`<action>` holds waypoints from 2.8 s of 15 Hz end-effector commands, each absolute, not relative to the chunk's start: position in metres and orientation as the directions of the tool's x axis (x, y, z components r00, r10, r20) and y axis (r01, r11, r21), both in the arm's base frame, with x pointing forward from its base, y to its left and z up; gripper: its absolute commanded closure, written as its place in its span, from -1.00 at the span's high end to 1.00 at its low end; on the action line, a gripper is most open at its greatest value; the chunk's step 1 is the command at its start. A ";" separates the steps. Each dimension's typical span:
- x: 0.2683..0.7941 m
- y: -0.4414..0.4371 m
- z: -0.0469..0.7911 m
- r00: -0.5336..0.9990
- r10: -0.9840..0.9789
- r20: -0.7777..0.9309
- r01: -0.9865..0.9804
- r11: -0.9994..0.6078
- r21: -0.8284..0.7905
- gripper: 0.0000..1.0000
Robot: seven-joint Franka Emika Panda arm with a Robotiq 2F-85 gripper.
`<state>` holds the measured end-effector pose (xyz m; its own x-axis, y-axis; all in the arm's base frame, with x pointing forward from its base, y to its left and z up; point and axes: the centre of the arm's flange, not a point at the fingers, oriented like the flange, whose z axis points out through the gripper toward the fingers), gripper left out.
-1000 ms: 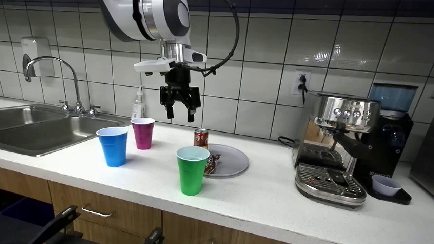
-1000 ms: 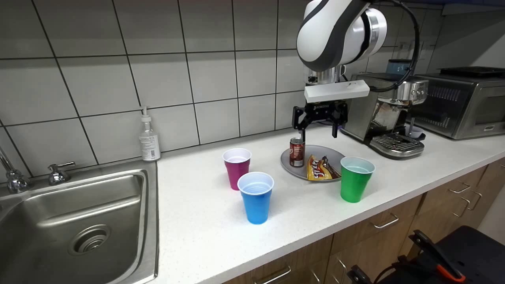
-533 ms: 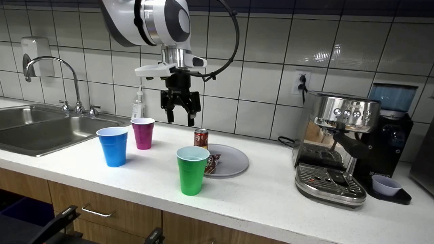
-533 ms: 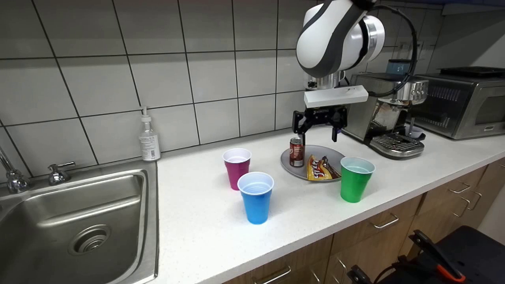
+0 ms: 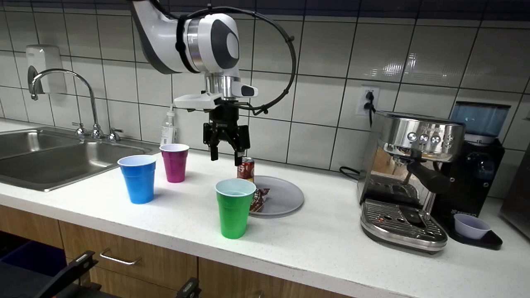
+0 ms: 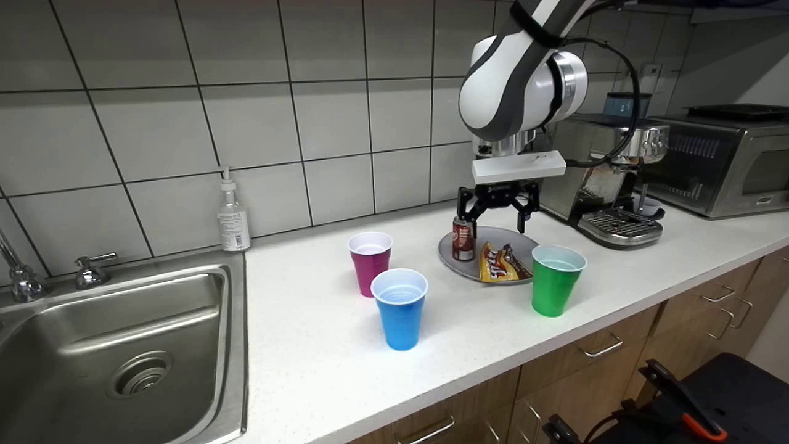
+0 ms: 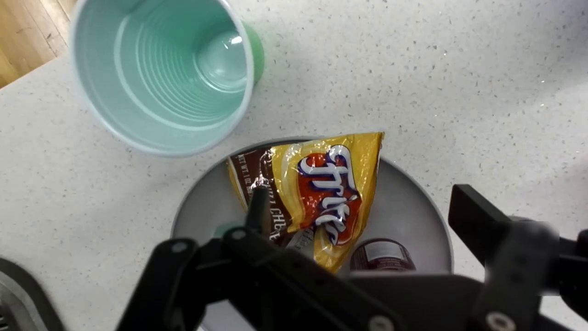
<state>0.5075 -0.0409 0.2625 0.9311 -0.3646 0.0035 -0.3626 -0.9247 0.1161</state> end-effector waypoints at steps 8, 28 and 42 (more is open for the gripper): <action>0.570 -0.046 0.242 0.926 -0.377 0.009 -0.374 -0.917 0.137 1.00; 0.639 -0.053 0.216 0.913 -0.409 -0.001 -0.405 -0.905 0.129 1.00; 0.649 -0.064 0.214 0.914 -0.407 -0.005 -0.404 -0.908 0.113 -0.23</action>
